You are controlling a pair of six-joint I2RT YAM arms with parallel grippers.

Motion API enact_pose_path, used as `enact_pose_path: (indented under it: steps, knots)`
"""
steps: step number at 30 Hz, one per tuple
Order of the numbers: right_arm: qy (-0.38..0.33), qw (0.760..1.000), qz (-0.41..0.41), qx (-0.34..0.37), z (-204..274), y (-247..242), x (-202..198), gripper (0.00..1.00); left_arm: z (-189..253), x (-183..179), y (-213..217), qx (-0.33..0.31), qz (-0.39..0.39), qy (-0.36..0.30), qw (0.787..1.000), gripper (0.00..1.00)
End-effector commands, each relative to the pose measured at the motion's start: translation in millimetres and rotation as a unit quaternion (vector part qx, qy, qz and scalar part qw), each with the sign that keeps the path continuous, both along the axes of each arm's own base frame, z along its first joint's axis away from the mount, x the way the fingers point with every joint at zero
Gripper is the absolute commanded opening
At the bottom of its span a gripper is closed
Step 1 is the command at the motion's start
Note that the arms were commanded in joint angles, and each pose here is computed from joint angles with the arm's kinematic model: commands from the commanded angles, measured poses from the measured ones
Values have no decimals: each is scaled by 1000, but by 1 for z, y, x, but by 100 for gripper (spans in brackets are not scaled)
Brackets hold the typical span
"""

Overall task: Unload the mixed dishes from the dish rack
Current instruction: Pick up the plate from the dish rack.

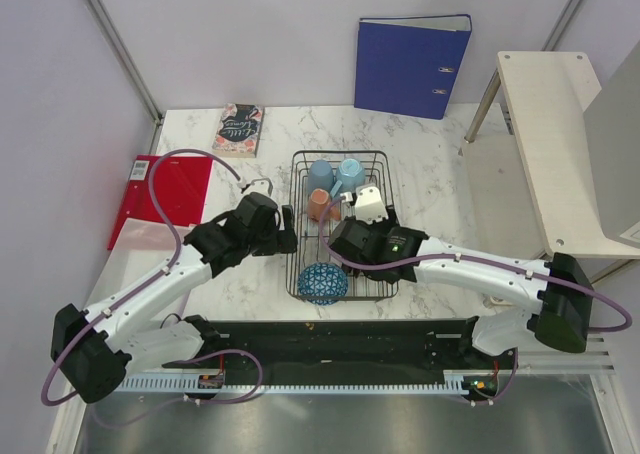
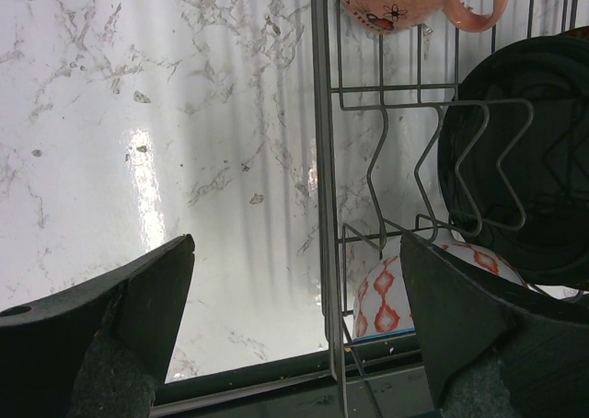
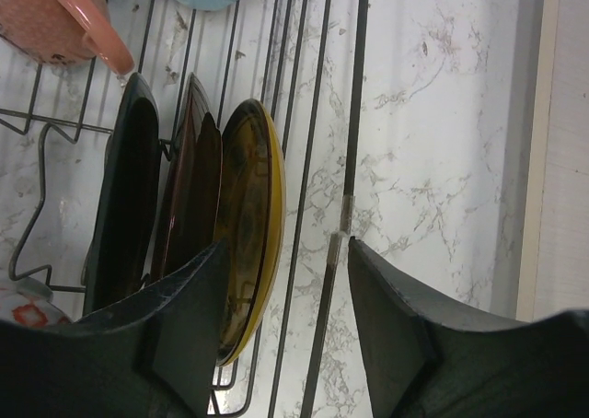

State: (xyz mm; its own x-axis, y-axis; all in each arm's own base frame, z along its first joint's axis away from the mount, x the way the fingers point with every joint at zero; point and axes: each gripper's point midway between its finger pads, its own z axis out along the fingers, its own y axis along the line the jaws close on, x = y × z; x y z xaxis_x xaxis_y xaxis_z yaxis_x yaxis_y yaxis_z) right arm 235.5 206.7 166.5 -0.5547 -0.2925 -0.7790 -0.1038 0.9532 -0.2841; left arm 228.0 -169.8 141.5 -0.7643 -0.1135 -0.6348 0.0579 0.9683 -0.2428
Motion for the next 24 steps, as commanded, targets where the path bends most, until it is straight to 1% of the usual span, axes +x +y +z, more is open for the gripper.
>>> enact_pose_path:
  steps: [1,6,13,14,15,18,19,20,24]
  knots:
    - [1,1000,-2,2,-9,4,0,61,-3,0,-5,-15,10,10,1000,99]
    - [5,1000,-1,-2,-16,4,-1,61,-5,-2,-6,-20,6,15,1000,99]
    - [12,1000,0,-6,-30,6,-1,55,-4,-3,-7,-26,6,14,1000,99]
    - [13,1000,3,-5,-31,7,-2,52,-3,-3,-8,-27,5,14,1000,99]
    - [14,1000,3,-1,-31,8,-2,45,-3,-3,-8,-29,4,13,999,99]
    - [13,1000,4,1,-30,8,-2,34,-4,-4,-10,-33,2,15,999,99]
    - [11,1000,3,4,-29,8,-1,26,-3,-4,-10,-35,1,13,999,99]
    - [12,1000,5,3,-28,9,-1,22,-3,-4,-10,-35,1,13,999,99]
    - [10,1000,4,3,-26,7,-1,19,-4,-4,-10,-35,1,15,999,99]
